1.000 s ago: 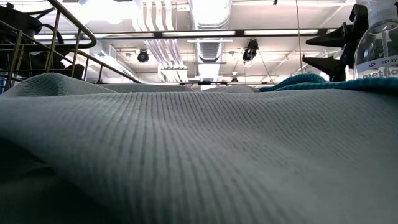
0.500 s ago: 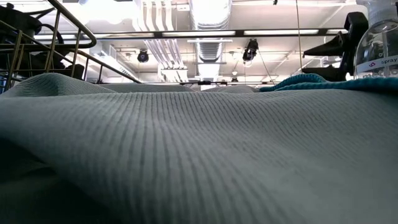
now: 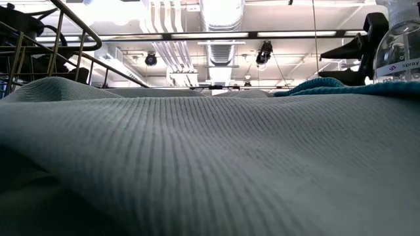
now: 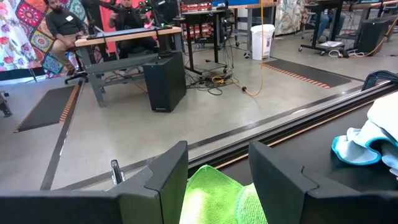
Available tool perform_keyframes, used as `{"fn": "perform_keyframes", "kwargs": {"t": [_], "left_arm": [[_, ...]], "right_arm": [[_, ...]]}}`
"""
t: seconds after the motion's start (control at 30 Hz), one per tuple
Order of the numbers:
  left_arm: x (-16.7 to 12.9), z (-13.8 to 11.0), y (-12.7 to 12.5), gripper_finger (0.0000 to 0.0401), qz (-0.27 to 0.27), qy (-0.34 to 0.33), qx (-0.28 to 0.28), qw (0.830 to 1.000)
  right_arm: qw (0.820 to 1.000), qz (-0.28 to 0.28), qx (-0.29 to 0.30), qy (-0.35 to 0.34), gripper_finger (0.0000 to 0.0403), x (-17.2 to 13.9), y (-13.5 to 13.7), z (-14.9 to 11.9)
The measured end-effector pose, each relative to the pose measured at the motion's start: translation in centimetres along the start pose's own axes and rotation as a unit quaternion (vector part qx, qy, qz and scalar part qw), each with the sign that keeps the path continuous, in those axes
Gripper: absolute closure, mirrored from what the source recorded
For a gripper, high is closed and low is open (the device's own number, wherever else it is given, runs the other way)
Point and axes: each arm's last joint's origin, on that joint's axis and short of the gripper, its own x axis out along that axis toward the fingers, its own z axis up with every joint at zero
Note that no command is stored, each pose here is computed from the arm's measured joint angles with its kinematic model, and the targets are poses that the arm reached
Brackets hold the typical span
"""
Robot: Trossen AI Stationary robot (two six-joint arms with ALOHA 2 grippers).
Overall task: Sort microfiber towel by color & place in baskets
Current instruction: Put the top right light blue towel into the top wire basket
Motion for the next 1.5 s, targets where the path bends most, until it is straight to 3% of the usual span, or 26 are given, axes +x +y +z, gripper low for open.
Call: {"fn": "perform_keyframes", "kwargs": {"t": [0.17, 0.4, 0.8, 1.13, 1.33, 1.5], "left_arm": [[0.0, 0.5, 0.0, 0.0246, 0.001, -0.025, -0.012, 1.0], [-0.1, 1.0, 0.1, 0.0246, -0.001, -0.053, -0.092, 0.994], [-0.3, 2.3, 0.2, 0.0246, 0.002, -0.118, -0.078, 0.99], [-0.3, 2.6, 0.2, 0.0246, -0.003, -0.133, -0.121, 0.984], [-0.4, 3.1, 0.3, 0.0246, -0.028, -0.155, -0.229, 0.961], [-0.3, 3.1, -0.2, 0.0246, -0.113, -0.132, -0.302, 0.937]], "right_arm": [[1.0, 0.0, -0.022, 0.0, 0.0188, 0.0, 0.0, 0.0], [1.0, 0.0, -0.025, -0.001, 0.0188, 0.0, 0.0, 0.0], [1.0, 0.0, -0.019, -0.001, 0.0188, 0.0, 0.0, 0.0], [1.0, 0.0, -0.015, -0.001, 0.0188, 0.0, 0.0, 0.0], [1.0, -0.001, 0.015, 0.001, 0.0188, 0.0, 0.1, 0.1], [1.0, -0.008, 0.019, 0.012, 0.0188, -0.2, 1.2, 1.4]]}}
